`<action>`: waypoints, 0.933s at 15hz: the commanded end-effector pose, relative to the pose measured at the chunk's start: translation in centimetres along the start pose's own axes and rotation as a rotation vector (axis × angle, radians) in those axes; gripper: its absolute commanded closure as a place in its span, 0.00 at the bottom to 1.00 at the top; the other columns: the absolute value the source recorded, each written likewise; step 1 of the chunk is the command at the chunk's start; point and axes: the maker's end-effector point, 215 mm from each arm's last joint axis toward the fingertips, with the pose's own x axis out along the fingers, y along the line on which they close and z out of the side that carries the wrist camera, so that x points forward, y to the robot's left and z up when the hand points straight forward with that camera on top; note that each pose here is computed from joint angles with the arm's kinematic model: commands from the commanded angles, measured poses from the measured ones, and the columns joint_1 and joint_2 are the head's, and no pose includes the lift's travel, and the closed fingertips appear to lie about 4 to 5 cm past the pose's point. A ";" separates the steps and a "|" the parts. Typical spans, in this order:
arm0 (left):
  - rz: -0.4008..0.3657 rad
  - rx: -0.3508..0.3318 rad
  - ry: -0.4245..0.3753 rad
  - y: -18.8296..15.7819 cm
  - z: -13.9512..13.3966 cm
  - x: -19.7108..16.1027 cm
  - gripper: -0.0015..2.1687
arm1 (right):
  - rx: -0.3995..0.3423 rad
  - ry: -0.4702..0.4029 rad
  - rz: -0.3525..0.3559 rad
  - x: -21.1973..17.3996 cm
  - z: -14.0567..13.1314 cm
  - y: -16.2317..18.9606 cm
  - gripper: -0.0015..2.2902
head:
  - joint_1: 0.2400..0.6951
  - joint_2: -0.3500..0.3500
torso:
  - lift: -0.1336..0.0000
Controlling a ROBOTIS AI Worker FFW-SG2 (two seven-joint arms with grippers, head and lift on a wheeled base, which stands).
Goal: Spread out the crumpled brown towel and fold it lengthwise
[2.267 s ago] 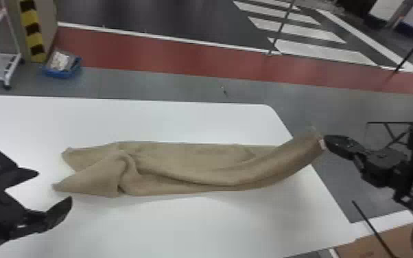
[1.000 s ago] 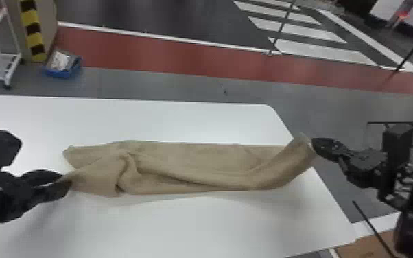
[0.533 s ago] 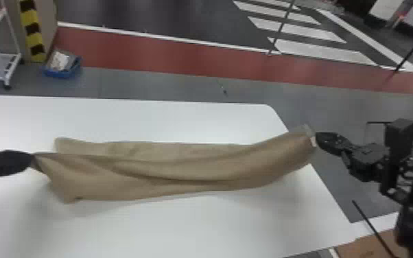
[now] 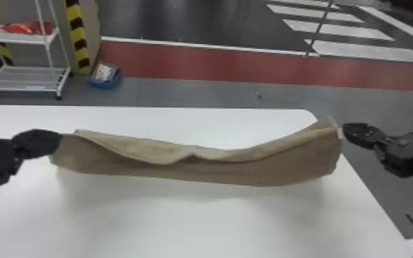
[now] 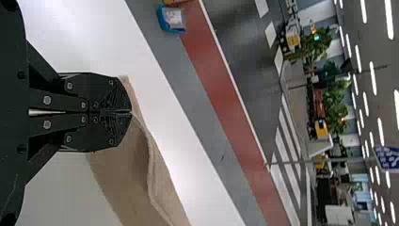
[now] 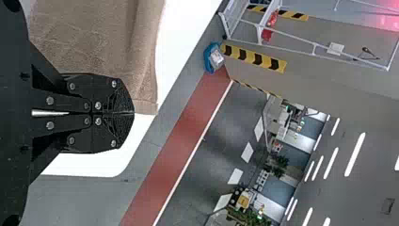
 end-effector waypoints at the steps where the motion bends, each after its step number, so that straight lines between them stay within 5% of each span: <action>1: -0.127 0.077 0.048 -7.8 -2.6 2.6 0.96 | -0.033 0.032 0.034 0.0 -1.8 2.2 0.91 | 0.97 0.16 | 0.07; 4: -0.178 0.171 0.111 -11.5 -5.0 4.2 0.96 | -0.075 0.075 0.097 -0.6 -4.4 5.3 0.91 | 1.00 0.04 | 0.07; 8: -0.176 0.196 0.177 -10.1 -8.9 2.9 0.91 | -0.160 0.124 0.134 -1.8 -7.0 7.1 0.91 | 1.00 0.00 | 0.07; 9: -0.175 0.203 0.190 -10.0 -9.9 2.4 0.68 | -0.177 0.133 0.143 -2.2 -7.6 7.5 0.91 | 1.00 0.02 | 0.07; 10: -0.181 0.227 0.188 -10.1 -10.5 2.1 0.30 | -0.189 0.141 0.151 -2.5 -8.1 7.9 0.91 | 1.00 0.02 | 0.07; 11: -0.178 0.222 0.194 -10.0 -11.0 1.8 0.09 | -0.191 0.146 0.152 -2.7 -8.3 8.0 0.91 | 1.00 0.03 | 0.07; 14: -0.160 0.231 0.197 -9.1 -11.1 0.6 0.07 | -0.192 0.148 0.156 -2.9 -8.6 8.3 0.91 | 1.00 0.04 | 0.07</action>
